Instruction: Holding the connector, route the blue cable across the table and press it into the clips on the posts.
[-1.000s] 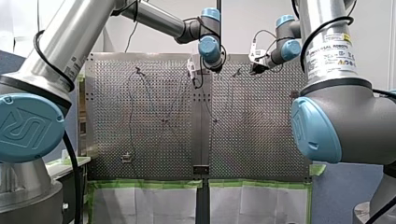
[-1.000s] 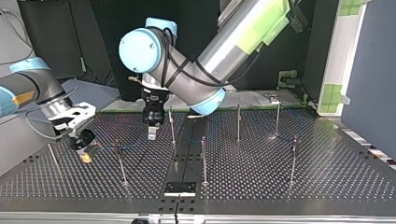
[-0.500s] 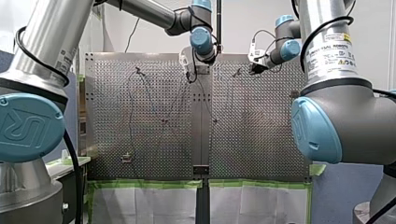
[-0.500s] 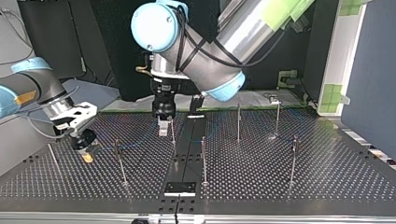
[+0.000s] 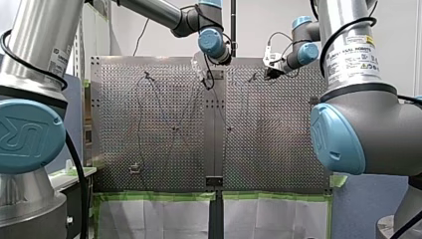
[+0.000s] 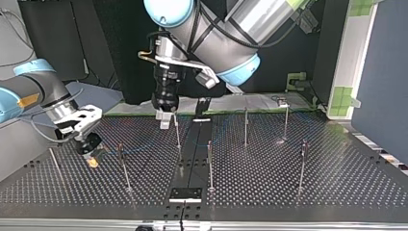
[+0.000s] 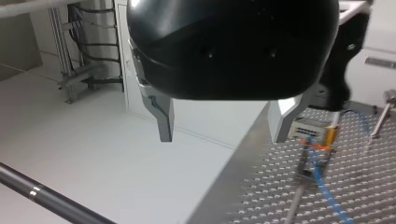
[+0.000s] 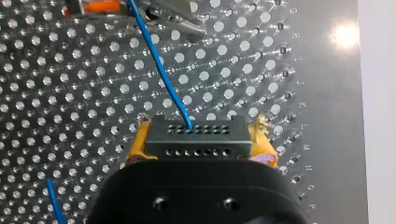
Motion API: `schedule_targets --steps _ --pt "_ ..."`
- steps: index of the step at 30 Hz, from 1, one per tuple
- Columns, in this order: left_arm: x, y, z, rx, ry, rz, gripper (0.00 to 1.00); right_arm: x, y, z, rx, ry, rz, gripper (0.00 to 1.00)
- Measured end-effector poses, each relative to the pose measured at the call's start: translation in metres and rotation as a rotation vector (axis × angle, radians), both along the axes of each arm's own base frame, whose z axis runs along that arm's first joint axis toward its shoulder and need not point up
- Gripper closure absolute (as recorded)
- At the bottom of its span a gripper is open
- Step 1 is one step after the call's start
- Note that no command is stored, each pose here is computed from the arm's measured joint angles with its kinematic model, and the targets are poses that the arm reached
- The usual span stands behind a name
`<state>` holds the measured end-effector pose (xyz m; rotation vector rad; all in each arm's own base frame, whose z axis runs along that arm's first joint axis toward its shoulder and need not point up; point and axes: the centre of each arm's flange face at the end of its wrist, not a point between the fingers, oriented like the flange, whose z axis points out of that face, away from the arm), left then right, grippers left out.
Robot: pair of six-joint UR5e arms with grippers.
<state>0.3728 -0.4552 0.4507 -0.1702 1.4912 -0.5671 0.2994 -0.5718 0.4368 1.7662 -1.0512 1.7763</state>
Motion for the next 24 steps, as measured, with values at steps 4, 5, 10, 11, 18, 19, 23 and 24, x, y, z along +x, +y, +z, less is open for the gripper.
schedule_targets --steps 4,5,10,11,18,19,23,24 --pt "0.004 -0.003 -0.024 -0.016 0.022 -0.015 0.0 0.001 0.0 0.0 0.0 0.0 0.001 1.0" --pt "0.004 -0.003 -0.029 -0.022 0.026 -0.015 0.0 0.001 0.0 0.0 0.0 0.0 0.001 1.0" --pt "0.0 -0.003 -0.049 -0.035 0.032 -0.006 0.0 0.001 0.001 0.0 0.0 0.0 0.002 1.0" --pt "-0.001 -0.003 -0.052 -0.031 0.032 -0.006 0.0 0.001 0.001 0.0 0.001 0.0 0.002 1.0" --pt "-0.009 -0.001 -0.077 -0.005 0.026 -0.01 0.0 0.001 0.001 0.0 0.0 0.0 0.001 1.0" --pt "-0.01 0.0 -0.08 -0.001 0.025 -0.01 0.0 0.001 0.001 0.0 0.0 0.0 0.001 1.0" --pt "-0.013 0.002 -0.092 0.025 0.019 -0.008 0.0 0.0 0.0 0.0 0.0 0.0 -0.002 1.0" --pt "-0.014 0.003 -0.096 0.034 0.017 -0.007 0.0 -0.001 0.0 0.0 0.0 0.0 -0.002 1.0"
